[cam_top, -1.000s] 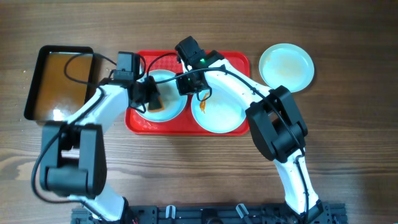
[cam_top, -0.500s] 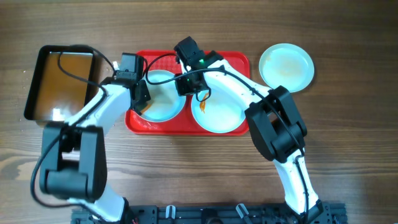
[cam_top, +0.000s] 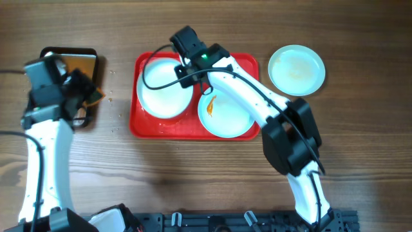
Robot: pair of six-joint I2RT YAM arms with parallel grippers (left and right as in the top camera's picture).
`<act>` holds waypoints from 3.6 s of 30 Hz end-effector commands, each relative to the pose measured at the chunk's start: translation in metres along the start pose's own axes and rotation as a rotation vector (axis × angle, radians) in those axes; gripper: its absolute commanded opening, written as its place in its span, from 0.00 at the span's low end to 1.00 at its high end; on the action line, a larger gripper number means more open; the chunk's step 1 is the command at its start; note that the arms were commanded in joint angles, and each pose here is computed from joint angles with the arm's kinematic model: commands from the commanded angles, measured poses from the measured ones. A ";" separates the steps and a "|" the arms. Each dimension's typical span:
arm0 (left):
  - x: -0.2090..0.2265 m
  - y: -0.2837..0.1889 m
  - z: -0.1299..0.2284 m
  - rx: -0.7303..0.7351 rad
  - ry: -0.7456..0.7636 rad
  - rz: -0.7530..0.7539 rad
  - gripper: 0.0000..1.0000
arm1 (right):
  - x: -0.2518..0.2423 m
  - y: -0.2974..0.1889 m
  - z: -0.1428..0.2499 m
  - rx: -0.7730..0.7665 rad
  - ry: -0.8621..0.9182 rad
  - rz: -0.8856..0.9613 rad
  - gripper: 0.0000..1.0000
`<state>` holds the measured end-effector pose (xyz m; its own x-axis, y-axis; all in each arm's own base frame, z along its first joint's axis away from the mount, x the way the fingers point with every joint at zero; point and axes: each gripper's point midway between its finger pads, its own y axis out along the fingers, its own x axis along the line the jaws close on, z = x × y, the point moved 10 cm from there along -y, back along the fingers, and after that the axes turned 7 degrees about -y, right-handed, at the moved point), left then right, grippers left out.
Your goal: Clean dirty plates on tray and stack at the side
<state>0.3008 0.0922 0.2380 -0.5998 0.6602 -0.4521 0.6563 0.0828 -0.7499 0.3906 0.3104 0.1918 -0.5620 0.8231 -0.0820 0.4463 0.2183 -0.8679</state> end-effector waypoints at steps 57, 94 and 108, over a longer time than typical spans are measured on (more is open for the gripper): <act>0.022 -0.002 -0.014 0.073 -0.116 0.130 0.04 | -0.356 -0.049 0.207 0.245 1.075 0.261 0.04; 0.022 -0.002 -0.013 0.075 -0.117 0.129 0.04 | -0.113 -0.012 0.150 0.702 0.566 0.092 0.68; 0.022 -0.002 -0.013 0.075 -0.117 0.129 0.05 | -0.103 0.005 0.159 0.678 0.606 -0.027 0.45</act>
<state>0.2918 0.1158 0.2381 -0.5602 0.5772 -0.5942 0.6997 -0.0542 -0.7123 0.3385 0.1402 0.1149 -0.0289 0.9995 0.0149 -0.1931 0.0090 -0.9811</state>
